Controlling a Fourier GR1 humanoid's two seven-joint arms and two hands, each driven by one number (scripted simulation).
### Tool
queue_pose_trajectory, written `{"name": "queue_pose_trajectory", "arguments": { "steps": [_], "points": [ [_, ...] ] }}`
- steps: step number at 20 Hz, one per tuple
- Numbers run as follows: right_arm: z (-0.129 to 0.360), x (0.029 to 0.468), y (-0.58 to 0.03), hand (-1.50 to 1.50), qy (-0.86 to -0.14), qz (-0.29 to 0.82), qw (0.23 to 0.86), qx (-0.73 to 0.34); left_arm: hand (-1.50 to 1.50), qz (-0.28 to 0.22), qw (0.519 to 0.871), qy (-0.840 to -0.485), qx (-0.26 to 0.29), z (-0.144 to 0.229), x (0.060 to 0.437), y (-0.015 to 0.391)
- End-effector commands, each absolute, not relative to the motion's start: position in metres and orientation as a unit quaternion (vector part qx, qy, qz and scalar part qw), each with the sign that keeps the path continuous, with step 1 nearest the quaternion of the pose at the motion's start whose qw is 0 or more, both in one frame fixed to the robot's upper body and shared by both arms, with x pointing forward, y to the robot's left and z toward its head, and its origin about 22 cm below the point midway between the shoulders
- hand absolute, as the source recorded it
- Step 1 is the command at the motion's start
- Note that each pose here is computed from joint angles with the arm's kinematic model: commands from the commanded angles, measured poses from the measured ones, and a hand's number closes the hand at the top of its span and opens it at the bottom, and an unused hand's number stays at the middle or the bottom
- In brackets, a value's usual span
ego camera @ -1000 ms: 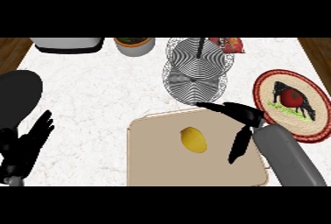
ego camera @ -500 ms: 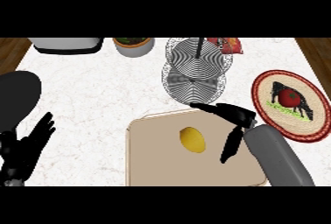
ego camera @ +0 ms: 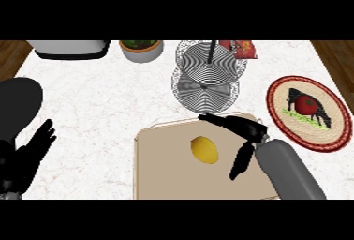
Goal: Pick the lemon from the tray and place it in the tiered basket
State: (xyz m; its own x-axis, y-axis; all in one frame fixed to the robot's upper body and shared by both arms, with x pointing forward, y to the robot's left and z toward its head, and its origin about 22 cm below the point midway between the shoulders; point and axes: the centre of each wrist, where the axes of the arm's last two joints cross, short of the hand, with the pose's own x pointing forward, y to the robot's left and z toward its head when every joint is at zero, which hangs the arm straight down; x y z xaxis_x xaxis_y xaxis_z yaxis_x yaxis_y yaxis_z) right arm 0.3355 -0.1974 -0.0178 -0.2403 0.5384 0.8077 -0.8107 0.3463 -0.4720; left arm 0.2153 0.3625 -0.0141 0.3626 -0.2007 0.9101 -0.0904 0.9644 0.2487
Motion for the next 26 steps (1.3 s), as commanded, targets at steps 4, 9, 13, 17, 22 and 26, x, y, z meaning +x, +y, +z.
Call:
{"name": "queue_pose_trajectory", "arguments": {
  "steps": [4, 9, 13, 17, 22, 26],
  "points": [
    [-0.03, 0.328, -0.168, -1.5, -0.535, 0.576, 0.603, 0.137, 0.0, -0.03, 0.816, -0.563, 0.125, -0.004, 0.224, 0.373],
    [-0.043, 0.318, -0.147, 1.5, -0.532, 0.589, 0.586, 0.163, 0.0, -0.032, 0.815, -0.565, 0.126, -0.016, 0.222, 0.363],
    [-0.047, 0.318, -0.144, 1.5, -0.599, 0.552, 0.556, 0.166, 0.0, -0.031, 0.816, -0.562, 0.132, -0.019, 0.223, 0.359],
    [-0.053, 0.322, -0.148, 1.5, -0.618, 0.519, 0.57, 0.156, 0.0, -0.031, 0.82, -0.558, 0.122, -0.021, 0.222, 0.361],
    [-0.044, 0.324, -0.177, 1.5, -0.639, 0.487, 0.582, 0.126, 0.0, -0.041, 0.817, -0.56, 0.132, 0.0, 0.21, 0.358],
    [-0.017, 0.315, -0.122, 1.5, -0.632, 0.476, 0.612, -0.007, 0.0, -0.035, 0.823, -0.553, 0.127, -0.02, 0.211, 0.364]
  ]
}}
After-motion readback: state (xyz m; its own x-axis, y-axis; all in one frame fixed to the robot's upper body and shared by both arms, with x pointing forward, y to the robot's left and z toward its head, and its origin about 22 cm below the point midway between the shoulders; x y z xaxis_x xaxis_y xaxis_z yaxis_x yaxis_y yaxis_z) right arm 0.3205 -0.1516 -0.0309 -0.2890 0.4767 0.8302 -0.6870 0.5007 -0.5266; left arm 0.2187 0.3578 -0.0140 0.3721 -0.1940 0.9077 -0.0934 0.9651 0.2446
